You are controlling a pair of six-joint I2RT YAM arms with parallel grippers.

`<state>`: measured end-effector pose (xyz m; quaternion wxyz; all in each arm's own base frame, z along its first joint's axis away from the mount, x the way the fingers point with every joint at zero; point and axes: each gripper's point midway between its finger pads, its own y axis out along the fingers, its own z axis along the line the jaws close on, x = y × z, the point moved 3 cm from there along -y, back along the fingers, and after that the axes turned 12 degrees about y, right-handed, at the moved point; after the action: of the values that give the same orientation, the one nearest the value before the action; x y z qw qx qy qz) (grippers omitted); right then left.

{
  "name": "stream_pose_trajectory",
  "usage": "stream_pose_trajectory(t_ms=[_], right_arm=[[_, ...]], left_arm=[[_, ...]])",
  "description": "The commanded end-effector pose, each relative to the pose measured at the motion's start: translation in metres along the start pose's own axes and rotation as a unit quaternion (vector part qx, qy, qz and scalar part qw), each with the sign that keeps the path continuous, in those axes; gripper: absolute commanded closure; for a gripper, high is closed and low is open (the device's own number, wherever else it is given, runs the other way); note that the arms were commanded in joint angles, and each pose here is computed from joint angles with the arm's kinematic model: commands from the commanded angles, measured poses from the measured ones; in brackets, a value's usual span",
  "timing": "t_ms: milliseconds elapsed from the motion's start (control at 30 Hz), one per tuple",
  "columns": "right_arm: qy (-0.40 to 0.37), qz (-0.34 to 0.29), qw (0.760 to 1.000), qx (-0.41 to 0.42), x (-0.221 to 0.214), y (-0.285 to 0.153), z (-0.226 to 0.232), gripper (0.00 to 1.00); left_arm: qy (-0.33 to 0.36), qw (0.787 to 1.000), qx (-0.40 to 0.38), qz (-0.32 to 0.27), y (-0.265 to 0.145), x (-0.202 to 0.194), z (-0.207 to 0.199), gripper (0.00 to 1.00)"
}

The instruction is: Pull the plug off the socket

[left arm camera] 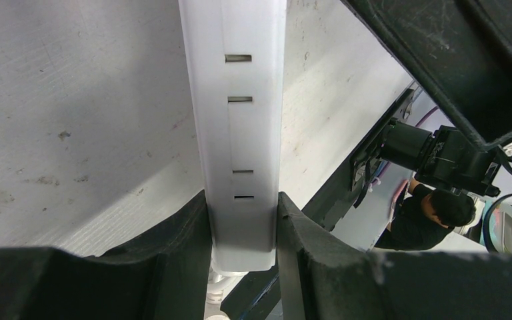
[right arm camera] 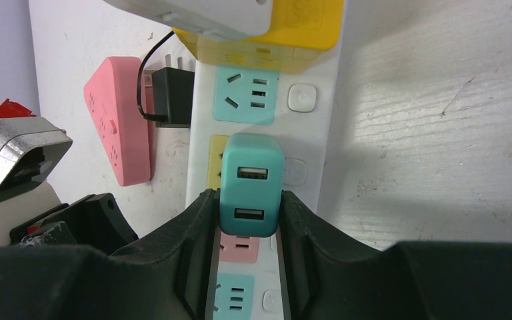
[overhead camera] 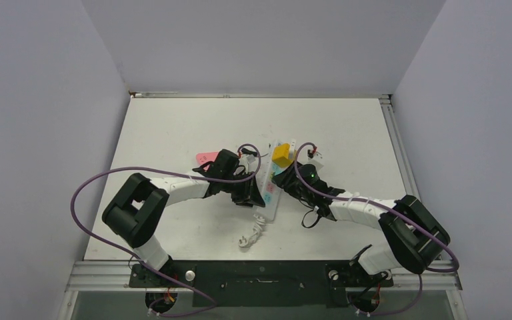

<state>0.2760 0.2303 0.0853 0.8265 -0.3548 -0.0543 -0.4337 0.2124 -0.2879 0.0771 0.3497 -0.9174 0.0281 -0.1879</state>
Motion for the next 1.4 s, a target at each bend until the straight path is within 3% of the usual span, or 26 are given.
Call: stream_pose_trajectory(t_ms=[0,333,800,1367], right_arm=[[0.017,-0.011,0.999,0.047,0.012,-0.001,0.01,0.81],[0.036,0.005,0.997,0.063,0.011,0.0,0.005,0.84],[-0.034,-0.042,0.999,0.003,0.011,-0.005,0.018,0.87],[0.039,-0.006,0.998,0.057,0.012,-0.002,0.004,0.88]], left_arm=[[0.013,1.0,-0.019,-0.006,0.0,0.01,-0.011,1.0],[0.011,1.0,-0.02,-0.005,0.001,0.01,-0.011,1.0],[0.011,1.0,-0.019,-0.006,0.001,0.01,-0.01,1.0],[0.011,1.0,-0.017,-0.004,0.002,0.009,-0.009,1.0]])
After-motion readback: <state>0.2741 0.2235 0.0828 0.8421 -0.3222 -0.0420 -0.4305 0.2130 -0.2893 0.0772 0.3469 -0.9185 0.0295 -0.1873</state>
